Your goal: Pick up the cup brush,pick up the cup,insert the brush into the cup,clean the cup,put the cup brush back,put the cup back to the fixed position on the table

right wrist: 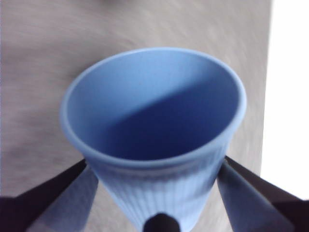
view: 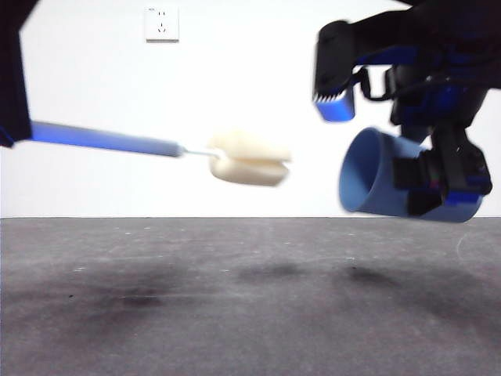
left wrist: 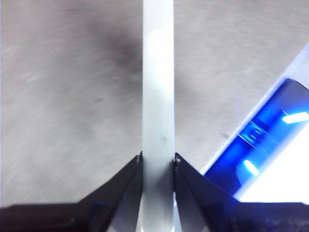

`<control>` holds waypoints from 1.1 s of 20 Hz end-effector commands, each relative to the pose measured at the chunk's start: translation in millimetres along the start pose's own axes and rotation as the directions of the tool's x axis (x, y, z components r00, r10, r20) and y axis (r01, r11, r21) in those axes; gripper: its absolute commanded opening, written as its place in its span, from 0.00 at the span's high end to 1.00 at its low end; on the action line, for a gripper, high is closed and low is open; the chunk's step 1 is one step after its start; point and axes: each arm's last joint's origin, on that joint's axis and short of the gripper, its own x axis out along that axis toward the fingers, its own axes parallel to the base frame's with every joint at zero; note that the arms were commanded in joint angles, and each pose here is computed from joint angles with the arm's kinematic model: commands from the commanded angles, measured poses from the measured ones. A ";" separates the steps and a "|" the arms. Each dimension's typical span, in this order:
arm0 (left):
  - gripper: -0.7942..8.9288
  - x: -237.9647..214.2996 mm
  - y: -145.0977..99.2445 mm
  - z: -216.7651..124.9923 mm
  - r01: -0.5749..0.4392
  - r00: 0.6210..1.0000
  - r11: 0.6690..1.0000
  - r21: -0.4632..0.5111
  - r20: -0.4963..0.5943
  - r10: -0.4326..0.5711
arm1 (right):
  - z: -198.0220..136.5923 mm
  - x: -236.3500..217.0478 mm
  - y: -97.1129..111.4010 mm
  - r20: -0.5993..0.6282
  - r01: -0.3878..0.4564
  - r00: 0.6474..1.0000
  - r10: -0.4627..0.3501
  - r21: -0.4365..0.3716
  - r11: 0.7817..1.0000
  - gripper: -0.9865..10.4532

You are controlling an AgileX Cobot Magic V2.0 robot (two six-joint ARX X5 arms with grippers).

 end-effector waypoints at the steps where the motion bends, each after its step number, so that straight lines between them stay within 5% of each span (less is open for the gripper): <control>1: 0.93 -4.8 10.6 -1.7 -0.061 0.998 0.989 -0.135 0.022 0.065 | -9.2 -5.2 -22.5 -0.002 0.050 0.999 -0.052 0.258 0.965 0.93; 3: 0.93 -3.7 20.1 2.3 -0.074 0.994 0.965 -0.251 0.062 0.092 | -15.2 -16.4 -41.5 0.045 0.051 0.996 -0.080 0.453 0.890 0.93; 6: 0.93 3.4 37.7 18.3 -0.038 0.976 0.896 -0.442 0.175 0.127 | -21.6 -43.6 -69.3 0.245 -0.112 0.965 -0.091 0.701 0.705 0.93; 9: 0.93 25.5 55.2 33.1 -0.002 0.971 0.835 -0.551 0.197 0.132 | -25.6 -66.0 -85.0 0.448 -0.328 0.886 -0.117 0.786 0.525 0.93; 11: 0.93 44.7 60.2 41.2 0.008 0.977 0.803 -0.596 0.177 0.122 | -27.8 -73.4 -88.6 0.507 -0.397 0.851 -0.135 0.792 0.465 0.93; 13: 0.93 67.4 61.6 50.4 0.010 0.981 0.775 -0.632 0.158 0.117 | -28.9 -75.4 -89.9 0.511 -0.407 0.846 -0.148 0.801 0.440 0.93; 19: 0.93 124.5 59.5 61.9 -0.007 0.993 0.707 -0.707 0.080 0.089 | -28.9 -75.4 -89.9 0.510 -0.405 0.847 -0.149 0.801 0.440 0.93; 22: 0.93 145.0 57.8 64.0 -0.013 0.995 0.701 -0.713 0.059 0.079 | -28.9 -75.4 -90.0 0.510 -0.406 0.847 -0.150 0.801 0.440 0.93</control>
